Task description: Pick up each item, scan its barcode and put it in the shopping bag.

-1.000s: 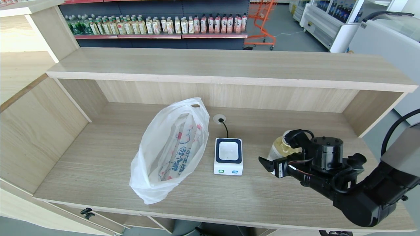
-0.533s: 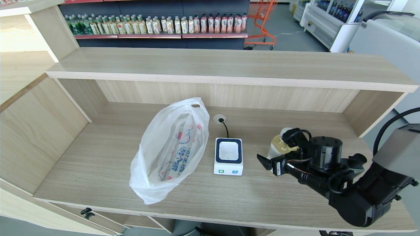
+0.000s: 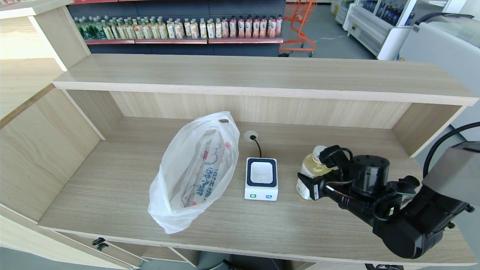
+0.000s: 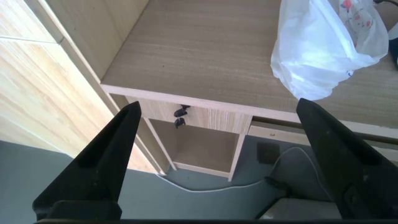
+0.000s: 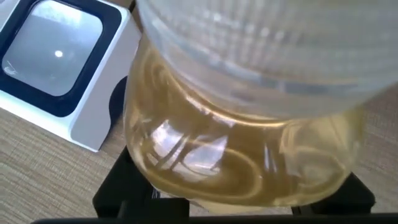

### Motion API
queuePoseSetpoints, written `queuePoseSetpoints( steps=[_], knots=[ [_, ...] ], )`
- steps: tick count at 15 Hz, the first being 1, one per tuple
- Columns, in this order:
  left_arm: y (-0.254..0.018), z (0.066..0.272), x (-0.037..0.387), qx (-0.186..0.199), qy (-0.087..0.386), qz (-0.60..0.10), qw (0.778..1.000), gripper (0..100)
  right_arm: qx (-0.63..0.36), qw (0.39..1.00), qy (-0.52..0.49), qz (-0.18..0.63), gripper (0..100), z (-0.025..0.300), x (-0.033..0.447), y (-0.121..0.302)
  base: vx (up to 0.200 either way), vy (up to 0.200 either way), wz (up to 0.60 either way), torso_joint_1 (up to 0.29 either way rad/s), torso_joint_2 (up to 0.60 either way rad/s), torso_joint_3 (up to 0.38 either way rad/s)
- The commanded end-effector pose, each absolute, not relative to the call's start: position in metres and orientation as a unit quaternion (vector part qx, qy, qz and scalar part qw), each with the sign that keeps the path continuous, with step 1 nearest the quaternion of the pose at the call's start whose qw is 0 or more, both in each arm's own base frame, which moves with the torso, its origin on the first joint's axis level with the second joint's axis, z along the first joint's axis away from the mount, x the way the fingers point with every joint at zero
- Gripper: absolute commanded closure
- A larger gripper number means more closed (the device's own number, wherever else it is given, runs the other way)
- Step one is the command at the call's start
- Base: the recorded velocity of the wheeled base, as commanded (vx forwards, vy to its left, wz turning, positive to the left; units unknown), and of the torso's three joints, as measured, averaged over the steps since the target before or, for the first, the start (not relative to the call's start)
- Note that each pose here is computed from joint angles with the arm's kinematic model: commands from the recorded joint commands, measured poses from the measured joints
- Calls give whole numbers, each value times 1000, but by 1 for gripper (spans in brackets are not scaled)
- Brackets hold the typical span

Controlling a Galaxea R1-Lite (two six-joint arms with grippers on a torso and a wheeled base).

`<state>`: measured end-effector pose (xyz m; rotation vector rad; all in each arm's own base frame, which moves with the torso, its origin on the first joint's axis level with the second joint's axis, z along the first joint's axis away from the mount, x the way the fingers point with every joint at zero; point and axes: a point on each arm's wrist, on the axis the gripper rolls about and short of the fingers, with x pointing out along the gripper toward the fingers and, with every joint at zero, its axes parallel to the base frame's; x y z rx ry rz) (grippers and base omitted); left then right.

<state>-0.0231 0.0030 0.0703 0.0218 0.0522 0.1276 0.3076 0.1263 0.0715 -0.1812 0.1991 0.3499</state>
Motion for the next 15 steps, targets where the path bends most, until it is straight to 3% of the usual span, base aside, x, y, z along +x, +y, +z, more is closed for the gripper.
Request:
queuePoseSetpoints(
  steps=[1, 3, 4, 7, 9, 15],
  knots=[
    [3, 70, -23, 11, 27, 64, 998, 0, -82, 979, 82, 170, 100, 81, 307, 124, 0, 0, 0, 0, 0, 0],
    [3, 70, -23, 11, 27, 64, 998, 0, -49, 985, 71, 150, 100, 109, 311, 112, 0, 0, 0, 0, 0, 0],
    [3, 70, -23, 11, 27, 64, 998, 0, -9, 982, 102, 156, 100, 139, 297, 102, 0, 0, 0, 0, 0, 0],
    [3, 70, -23, 11, 26, 64, 998, 0, 74, 948, 131, 281, 100, 201, 250, 80, 0, 0, 0, 0, 0, 0],
    [3, 70, -23, 11, 27, 64, 998, 0, 84, 905, 122, 400, 100, 220, 226, 68, 0, 0, 0, 0, 0, 0],
    [3, 70, -23, 11, 26, 64, 998, 0, 88, 813, 116, 563, 100, 227, 207, 74, 0, 0, 0, 0, 0, 0]
  ],
)
